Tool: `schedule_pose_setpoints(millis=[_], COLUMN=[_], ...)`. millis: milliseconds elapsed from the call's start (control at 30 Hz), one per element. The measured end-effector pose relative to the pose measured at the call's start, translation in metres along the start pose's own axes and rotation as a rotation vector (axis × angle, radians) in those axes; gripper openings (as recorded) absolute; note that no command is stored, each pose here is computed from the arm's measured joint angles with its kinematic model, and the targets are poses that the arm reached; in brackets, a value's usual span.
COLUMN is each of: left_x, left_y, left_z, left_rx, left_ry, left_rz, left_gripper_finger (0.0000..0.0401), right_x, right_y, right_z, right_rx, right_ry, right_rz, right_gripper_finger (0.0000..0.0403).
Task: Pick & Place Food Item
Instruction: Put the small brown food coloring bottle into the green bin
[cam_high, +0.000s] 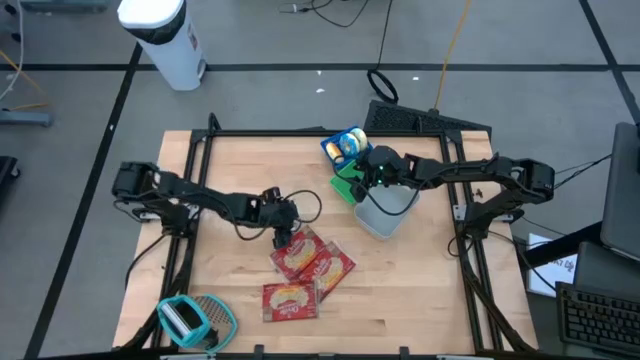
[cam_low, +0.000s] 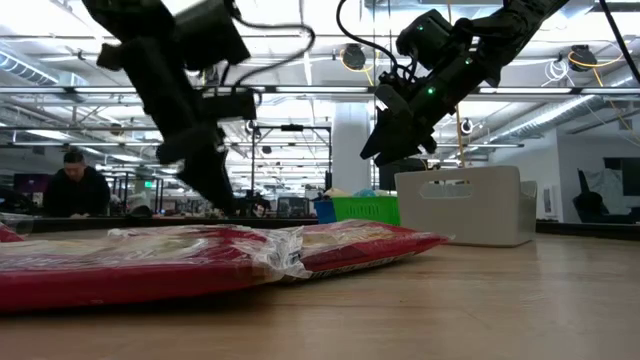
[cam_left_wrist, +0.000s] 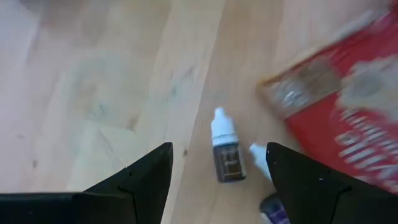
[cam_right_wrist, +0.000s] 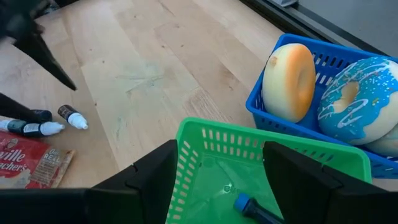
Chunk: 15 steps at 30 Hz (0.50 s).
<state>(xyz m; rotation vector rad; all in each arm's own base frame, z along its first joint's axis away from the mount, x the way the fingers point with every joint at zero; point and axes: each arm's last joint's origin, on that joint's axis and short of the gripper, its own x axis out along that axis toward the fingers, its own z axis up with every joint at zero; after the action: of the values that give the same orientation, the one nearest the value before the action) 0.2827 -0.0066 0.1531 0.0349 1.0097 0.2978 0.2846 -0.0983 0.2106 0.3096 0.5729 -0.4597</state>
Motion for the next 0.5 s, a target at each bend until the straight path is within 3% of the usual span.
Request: schedule_pose_setpoints(millis=[200, 500], left_x=[0.023, 0.028], left_y=[-0.001, -0.001], left_z=[-0.008, -0.009], left_rx=[0.007, 0.047], left_ry=[0.075, 0.084], left_rz=[0.026, 0.02], left_gripper_finger=[0.0262, 0.025], right_x=[0.0, 0.0], right_y=[0.0, 0.0], right_z=[0.0, 0.0], right_rx=[0.003, 0.005], right_ry=[0.0, -0.001], right_rz=[0.0, -0.001], right_gripper_finger=[0.0222, 0.0222])
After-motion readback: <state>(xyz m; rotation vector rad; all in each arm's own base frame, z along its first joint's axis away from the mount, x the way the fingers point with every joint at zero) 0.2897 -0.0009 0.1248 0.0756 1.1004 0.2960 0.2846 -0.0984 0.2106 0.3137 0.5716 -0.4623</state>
